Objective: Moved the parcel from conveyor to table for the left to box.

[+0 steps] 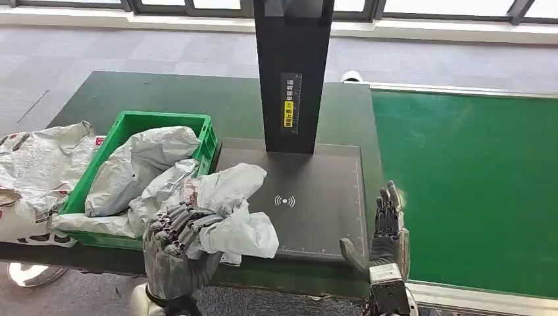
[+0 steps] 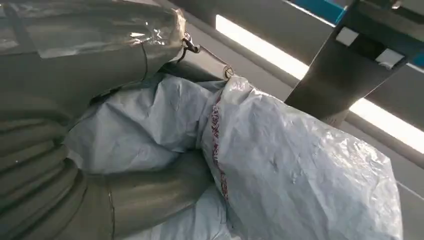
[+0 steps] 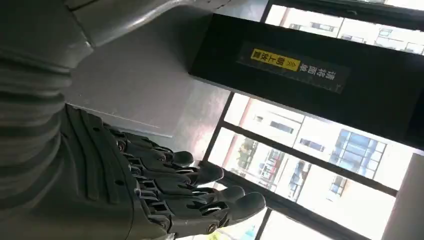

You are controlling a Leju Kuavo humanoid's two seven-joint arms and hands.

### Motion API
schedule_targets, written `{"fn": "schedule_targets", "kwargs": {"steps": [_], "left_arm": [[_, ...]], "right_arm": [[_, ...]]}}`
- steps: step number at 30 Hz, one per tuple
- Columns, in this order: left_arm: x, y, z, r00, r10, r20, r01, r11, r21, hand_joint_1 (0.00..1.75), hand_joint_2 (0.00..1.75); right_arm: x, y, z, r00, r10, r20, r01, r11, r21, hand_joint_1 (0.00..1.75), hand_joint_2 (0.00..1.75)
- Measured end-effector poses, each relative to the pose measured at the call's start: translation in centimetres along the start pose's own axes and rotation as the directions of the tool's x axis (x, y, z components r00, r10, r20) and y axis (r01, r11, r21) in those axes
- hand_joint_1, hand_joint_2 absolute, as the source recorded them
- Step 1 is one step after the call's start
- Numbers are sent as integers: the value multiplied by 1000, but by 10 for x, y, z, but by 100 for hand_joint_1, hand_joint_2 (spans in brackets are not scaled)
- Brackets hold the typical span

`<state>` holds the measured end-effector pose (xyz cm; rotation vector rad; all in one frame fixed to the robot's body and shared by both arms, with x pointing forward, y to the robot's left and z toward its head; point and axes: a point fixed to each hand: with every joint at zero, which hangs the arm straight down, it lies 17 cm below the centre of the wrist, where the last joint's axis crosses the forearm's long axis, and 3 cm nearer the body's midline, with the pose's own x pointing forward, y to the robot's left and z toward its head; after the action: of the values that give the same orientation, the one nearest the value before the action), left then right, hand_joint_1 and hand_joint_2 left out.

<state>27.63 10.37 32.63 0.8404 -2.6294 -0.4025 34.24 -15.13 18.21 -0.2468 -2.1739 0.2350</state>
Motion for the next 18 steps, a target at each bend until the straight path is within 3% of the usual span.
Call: {"fn": "schedule_targets", "kwargs": {"steps": [9, 13, 18], "left_arm": [[34, 41, -38, 968, -186, 167, 171, 980, 99, 175, 175], [-4, 88, -67, 931, -342, 128, 307, 922, 238, 175, 175], [-67, 127, -76, 850, -526, 26, 500, 822, 273, 175, 175]], "right_arm": [[-2, 0, 3, 1000, -21, -14, 21, 1000, -3, 0, 175], [-3, 6, -5, 998, -61, -9, 61, 998, 16, 0, 175], [-5, 11, -6, 996, -88, -14, 88, 996, 21, 0, 175]]}}
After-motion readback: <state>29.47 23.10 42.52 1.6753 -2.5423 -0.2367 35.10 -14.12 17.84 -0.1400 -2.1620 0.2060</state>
